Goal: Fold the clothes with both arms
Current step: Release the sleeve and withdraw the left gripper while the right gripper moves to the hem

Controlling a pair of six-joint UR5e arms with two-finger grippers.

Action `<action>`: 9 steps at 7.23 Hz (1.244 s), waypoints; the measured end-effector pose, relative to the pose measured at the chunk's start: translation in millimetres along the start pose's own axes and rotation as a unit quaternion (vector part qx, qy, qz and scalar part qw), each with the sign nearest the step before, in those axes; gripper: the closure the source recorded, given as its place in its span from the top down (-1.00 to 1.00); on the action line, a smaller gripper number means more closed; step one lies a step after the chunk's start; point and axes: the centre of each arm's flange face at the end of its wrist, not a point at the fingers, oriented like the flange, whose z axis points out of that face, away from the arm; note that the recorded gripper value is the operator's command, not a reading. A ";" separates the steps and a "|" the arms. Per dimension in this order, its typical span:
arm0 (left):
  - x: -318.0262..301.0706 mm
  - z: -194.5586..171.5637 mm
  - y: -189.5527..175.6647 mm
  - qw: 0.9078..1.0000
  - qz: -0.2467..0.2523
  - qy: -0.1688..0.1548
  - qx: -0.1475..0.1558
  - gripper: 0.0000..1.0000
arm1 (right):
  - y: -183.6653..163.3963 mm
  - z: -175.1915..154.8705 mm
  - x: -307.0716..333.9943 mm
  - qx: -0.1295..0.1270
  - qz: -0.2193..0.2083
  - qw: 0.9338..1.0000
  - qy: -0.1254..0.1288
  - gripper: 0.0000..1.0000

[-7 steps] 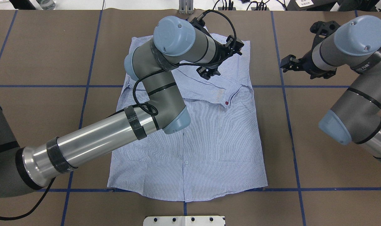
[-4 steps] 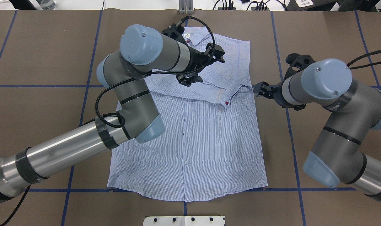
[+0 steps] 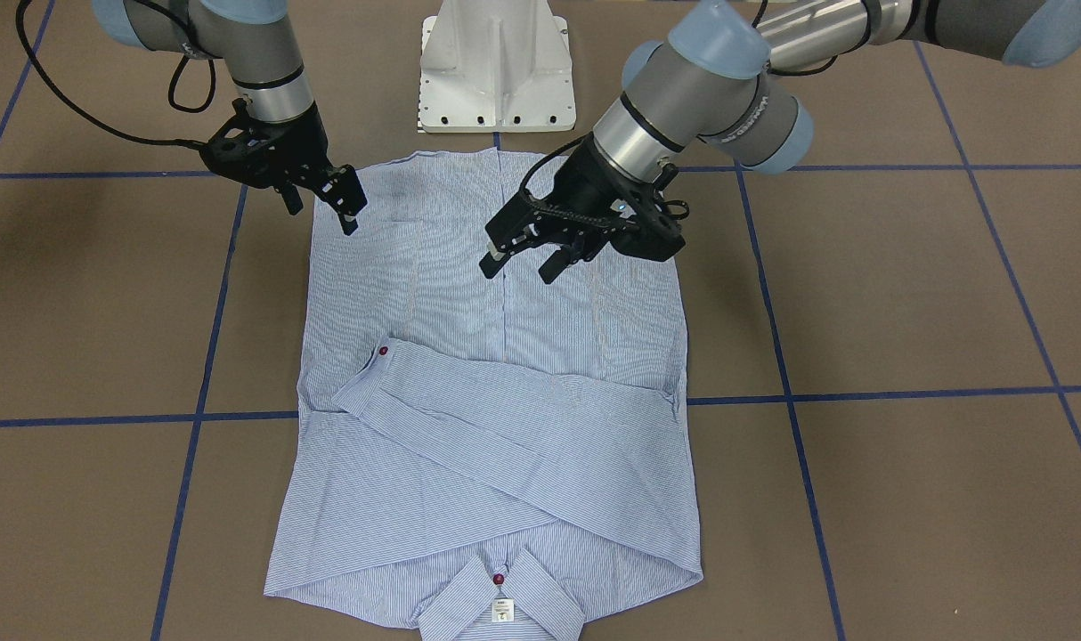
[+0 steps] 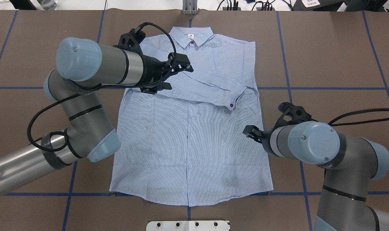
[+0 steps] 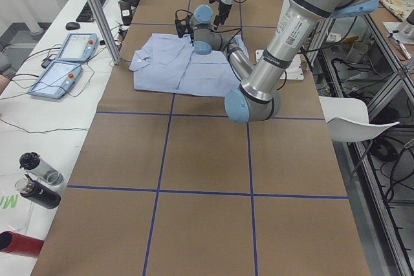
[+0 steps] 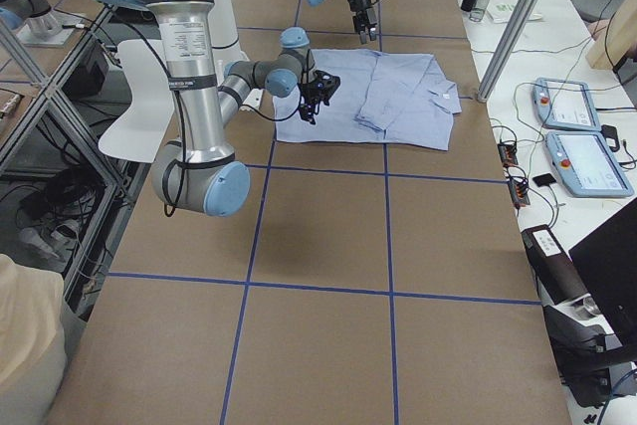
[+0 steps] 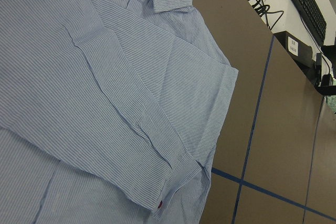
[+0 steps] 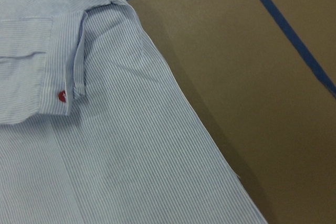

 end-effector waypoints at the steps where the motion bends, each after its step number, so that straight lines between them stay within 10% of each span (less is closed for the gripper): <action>1: -18.0 -13.4 -0.5 0.999 0.035 -0.004 0.003 0.98 | 23.7 3.2 5.3 0.004 0.012 1.000 -0.001 1.00; 9: -37.3 -52.1 -14.9 0.992 0.100 0.004 0.077 0.98 | 94.9 22.6 68.4 0.014 0.054 0.998 0.030 0.98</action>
